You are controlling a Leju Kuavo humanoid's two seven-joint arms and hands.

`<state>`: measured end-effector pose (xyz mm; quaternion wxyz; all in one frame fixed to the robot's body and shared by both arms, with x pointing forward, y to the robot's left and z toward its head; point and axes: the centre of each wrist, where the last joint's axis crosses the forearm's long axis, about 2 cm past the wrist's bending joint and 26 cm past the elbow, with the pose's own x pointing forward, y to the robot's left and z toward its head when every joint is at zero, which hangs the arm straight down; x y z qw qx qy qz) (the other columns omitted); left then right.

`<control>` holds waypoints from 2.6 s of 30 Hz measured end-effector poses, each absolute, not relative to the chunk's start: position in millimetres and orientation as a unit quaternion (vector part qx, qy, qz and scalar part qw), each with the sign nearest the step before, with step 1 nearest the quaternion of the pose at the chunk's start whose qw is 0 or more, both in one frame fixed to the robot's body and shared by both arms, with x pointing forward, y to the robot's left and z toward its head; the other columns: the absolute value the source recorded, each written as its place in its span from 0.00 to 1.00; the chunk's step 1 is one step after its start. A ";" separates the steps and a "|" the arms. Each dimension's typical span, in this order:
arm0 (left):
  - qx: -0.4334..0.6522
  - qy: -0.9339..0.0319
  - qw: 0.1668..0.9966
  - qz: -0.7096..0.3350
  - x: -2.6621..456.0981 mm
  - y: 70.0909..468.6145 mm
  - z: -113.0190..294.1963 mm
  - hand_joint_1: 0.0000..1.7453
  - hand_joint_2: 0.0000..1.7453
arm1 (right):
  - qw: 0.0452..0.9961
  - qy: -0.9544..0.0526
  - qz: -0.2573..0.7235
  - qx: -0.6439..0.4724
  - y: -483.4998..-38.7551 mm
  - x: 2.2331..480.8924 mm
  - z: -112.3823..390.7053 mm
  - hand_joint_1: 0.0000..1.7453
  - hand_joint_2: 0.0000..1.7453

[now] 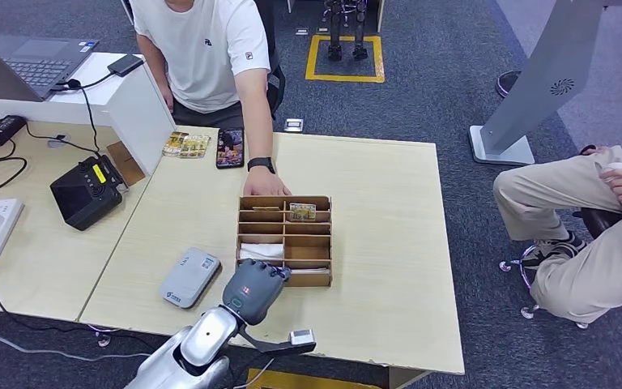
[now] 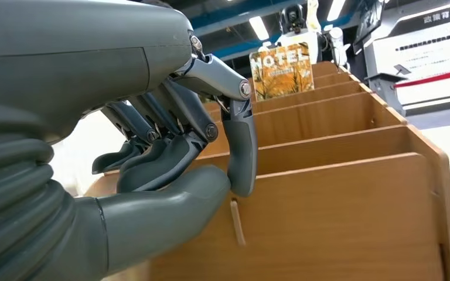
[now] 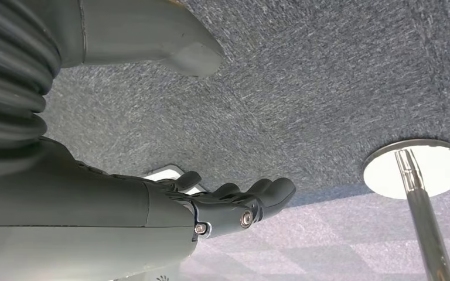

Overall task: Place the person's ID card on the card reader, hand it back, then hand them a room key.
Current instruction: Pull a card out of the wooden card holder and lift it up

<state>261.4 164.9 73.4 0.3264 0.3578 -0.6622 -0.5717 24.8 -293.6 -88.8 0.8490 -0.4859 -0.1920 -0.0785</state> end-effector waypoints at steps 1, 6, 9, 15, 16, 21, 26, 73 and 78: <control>0.359 -0.663 0.326 -0.571 261.0 164.9 72.7 1.00 1.00 | 0.849 -0.192 -0.078 -0.486 -293.6 24.8 -88.8 0.00 1.00; 0.381 -0.674 0.311 -0.551 258.2 165.2 71.3 0.98 1.00 | 0.849 -0.193 -0.076 -0.486 -293.6 24.8 -88.8 0.00 1.00; 0.386 -0.681 0.304 -0.543 255.7 165.3 70.1 0.95 1.00 | 0.849 -0.194 -0.074 -0.486 -293.5 24.6 -88.8 0.00 1.00; 0.394 -0.689 0.295 -0.531 250.8 165.5 67.5 0.99 1.00 | 0.849 -0.197 -0.073 -0.486 -293.1 23.8 -89.0 0.00 1.00; 0.395 -0.690 0.294 -0.530 250.1 165.5 67.1 0.99 1.00 | 0.849 -0.197 -0.073 -0.486 -293.1 23.7 -89.0 0.00 1.00; 0.395 -0.694 0.292 -0.527 247.7 165.5 65.7 1.00 1.00 | 0.848 -0.198 -0.074 -0.485 -292.9 23.7 -89.1 0.00 1.00; 0.395 -0.694 0.292 -0.526 246.8 165.5 65.1 0.19 1.00 | 0.849 -0.198 -0.075 -0.485 -292.6 23.7 -89.2 0.00 1.00; 0.469 -0.728 0.306 -0.395 241.9 176.9 97.2 0.00 1.00 | 0.850 -0.185 -0.100 -0.484 -291.5 22.5 -89.6 0.00 1.00; 0.469 -0.727 0.308 -0.396 240.6 177.5 96.2 0.00 1.00 | 0.850 -0.185 -0.100 -0.484 -291.5 22.5 -89.6 0.00 1.00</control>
